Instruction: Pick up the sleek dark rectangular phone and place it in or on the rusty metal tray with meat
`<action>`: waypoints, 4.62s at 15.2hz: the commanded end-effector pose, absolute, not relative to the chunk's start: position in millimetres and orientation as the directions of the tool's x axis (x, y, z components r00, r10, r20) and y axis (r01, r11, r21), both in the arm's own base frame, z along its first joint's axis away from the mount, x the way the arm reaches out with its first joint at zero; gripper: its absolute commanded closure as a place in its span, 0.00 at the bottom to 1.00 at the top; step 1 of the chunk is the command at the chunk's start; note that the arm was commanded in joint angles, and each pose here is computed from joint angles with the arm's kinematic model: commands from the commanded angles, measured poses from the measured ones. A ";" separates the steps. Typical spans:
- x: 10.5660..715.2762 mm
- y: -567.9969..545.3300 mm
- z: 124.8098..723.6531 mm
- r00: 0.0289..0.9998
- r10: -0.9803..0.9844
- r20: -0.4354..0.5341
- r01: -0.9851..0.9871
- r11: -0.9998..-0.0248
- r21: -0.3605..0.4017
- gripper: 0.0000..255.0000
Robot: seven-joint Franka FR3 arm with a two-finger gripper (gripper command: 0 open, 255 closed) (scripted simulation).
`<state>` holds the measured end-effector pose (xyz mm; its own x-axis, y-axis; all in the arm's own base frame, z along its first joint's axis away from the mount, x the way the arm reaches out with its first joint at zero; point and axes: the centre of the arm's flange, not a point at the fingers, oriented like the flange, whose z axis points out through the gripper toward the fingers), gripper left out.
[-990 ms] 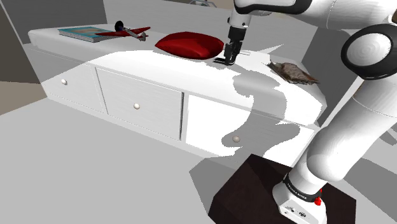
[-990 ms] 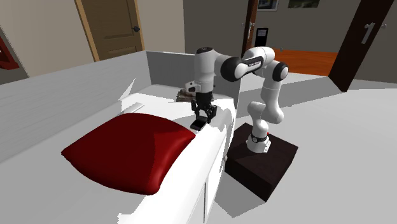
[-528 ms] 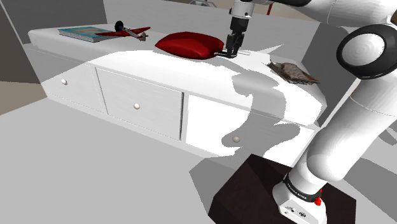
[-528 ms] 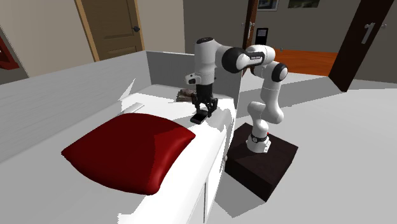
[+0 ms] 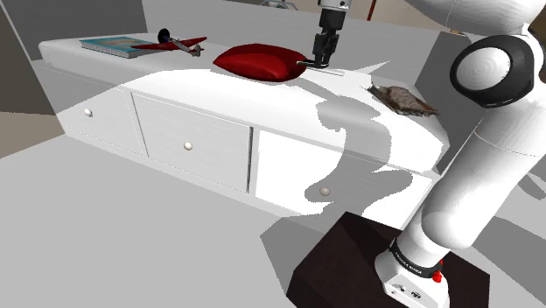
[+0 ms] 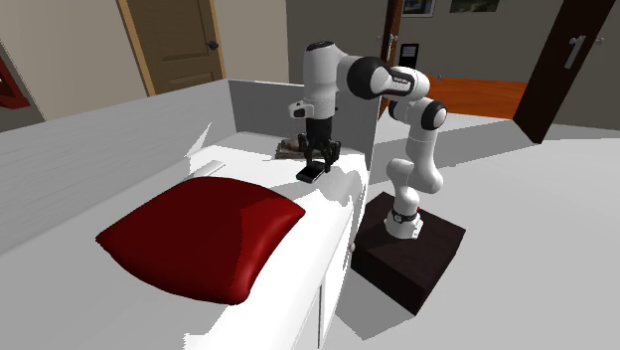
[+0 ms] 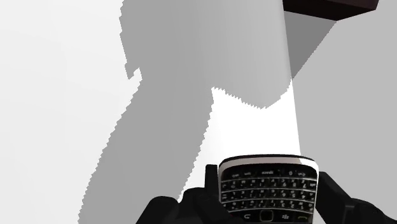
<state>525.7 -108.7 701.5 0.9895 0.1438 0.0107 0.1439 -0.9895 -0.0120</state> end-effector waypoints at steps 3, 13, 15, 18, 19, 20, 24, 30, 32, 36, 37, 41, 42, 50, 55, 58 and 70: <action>500.8 -138.8 705.9 0.990 0.144 0.011 0.144 -0.990 -0.012 1.00; 416.8 -240.7 708.2 0.990 0.144 0.011 0.144 -0.990 -0.012 1.00; 400.0 -261.0 708.6 0.990 0.144 0.011 0.144 -0.990 -0.012 1.00; 374.8 -291.6 709.3 0.990 0.144 0.011 0.144 -0.990 -0.012 1.00; 366.4 -301.8 709.5 0.990 0.144 0.011 0.144 -0.990 -0.012 1.00; 358.0 -311.9 709.7 0.990 0.144 0.011 0.144 -0.990 -0.012 1.00; 324.4 -352.7 710.6 0.990 0.144 0.011 0.144 -0.990 -0.012 1.00; 274.0 -413.8 712.0 0.990 0.144 0.011 0.144 -0.990 -0.012 1.00; 261.0 -429.5 707.0 0.990 0.144 0.011 0.144 -0.990 -0.012 1.00; 261.0 -429.5 685.9 0.990 0.144 0.011 0.144 -0.990 -0.012 1.00; 261.0 -429.5 680.6 0.990 0.144 0.011 0.144 -0.990 -0.012 1.00; 261.0 -429.5 659.5 0.990 0.144 0.011 0.144 -0.990 -0.012 1.00; 261.0 -429.5 654.2 0.990 0.144 0.011 0.144 -0.990 -0.012 1.00; 261.0 -429.5 635.3 0.990 0.144 0.011 0.144 -0.990 -0.012 1.00; 261.0 -429.5 635.3 0.990 0.144 0.011 0.144 -0.990 -0.012 0.00; 261.0 -429.5 635.3 0.990 0.144 0.011 0.144 -0.990 -0.012 0.00; 260.6 -430.2 685.3 0.990 0.144 0.011 0.144 -0.990 -0.012 0.00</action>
